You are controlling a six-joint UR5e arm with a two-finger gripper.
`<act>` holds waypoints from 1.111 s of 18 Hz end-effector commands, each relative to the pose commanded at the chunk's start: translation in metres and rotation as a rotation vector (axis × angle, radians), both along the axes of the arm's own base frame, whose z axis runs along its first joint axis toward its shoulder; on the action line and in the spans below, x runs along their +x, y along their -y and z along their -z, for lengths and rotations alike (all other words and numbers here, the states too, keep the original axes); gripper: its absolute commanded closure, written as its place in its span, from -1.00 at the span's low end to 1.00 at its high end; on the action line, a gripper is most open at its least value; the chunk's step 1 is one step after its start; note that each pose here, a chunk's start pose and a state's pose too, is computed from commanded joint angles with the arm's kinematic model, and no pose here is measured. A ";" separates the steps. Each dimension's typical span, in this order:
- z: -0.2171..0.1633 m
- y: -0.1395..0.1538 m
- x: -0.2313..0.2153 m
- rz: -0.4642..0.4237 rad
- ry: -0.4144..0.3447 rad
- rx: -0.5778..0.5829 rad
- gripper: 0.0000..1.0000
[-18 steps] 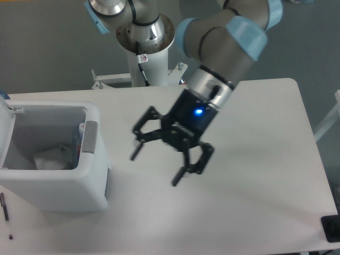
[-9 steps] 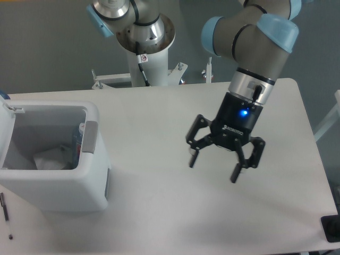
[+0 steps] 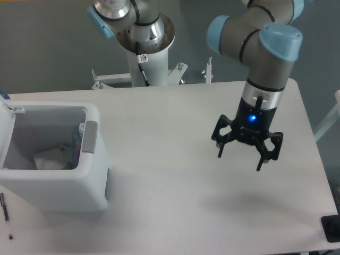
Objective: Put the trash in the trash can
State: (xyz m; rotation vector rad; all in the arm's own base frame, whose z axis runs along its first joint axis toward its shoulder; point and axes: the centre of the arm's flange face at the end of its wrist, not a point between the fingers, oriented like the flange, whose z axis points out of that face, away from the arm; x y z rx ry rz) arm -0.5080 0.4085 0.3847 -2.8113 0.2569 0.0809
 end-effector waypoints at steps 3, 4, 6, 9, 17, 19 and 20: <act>0.003 0.005 -0.010 0.002 -0.004 -0.104 -1.00; 0.002 0.003 -0.012 0.013 -0.003 -0.144 -1.00; 0.005 -0.003 -0.008 0.032 0.006 -0.237 -1.00; 0.008 -0.012 0.001 0.061 -0.002 -0.261 -1.00; 0.005 -0.011 0.003 0.125 -0.019 -0.261 -1.00; 0.006 -0.010 0.004 0.145 -0.020 -0.262 -1.00; 0.007 -0.010 0.004 0.146 -0.019 -0.263 -1.00</act>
